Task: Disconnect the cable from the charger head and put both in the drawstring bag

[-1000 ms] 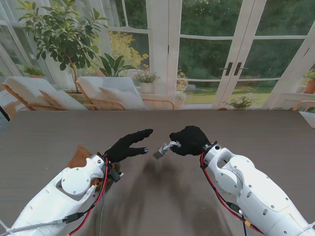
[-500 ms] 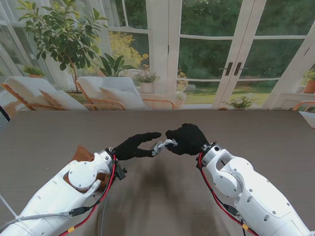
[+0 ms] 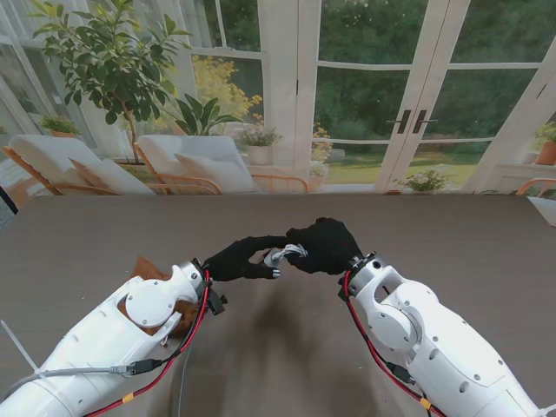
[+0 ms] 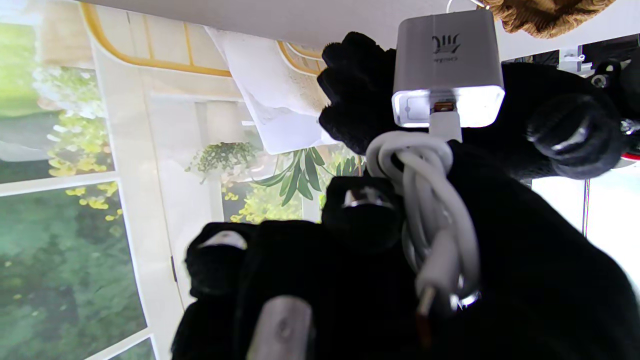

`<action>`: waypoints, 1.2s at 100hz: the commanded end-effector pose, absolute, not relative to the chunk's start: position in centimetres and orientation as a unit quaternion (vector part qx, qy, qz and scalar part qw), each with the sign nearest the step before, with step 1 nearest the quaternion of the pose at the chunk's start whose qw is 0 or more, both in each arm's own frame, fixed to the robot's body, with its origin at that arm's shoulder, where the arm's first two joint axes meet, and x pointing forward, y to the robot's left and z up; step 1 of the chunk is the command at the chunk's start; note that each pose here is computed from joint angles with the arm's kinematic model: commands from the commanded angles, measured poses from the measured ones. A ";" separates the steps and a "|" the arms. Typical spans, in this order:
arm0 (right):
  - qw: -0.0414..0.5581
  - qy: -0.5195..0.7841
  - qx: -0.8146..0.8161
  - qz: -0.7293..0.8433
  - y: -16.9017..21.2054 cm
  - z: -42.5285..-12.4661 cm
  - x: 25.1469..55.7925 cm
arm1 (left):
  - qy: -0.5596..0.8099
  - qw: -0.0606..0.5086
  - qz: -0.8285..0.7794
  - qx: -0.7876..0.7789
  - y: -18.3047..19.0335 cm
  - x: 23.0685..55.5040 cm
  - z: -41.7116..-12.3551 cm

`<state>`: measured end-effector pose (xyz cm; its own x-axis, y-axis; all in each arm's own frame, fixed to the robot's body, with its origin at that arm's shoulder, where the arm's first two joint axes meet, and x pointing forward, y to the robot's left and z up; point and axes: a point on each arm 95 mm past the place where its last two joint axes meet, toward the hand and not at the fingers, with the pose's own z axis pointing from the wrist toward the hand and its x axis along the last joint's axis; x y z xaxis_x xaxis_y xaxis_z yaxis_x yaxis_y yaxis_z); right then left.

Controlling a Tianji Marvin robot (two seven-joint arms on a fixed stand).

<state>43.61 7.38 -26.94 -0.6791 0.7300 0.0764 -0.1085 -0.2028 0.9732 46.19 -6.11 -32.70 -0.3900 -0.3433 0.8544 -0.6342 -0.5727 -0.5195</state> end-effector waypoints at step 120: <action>0.288 0.550 0.309 0.721 7.3 -27.4 43.9 | -0.434 0.112 0.700 0.557 -7.5 45.8 -33.9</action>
<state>44.00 7.04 -27.27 -0.6403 0.7579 0.1246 -0.0841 -0.2304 0.9694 46.01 -7.43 -33.83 -0.3522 -0.3256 0.8775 -0.6231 -0.6180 -0.4794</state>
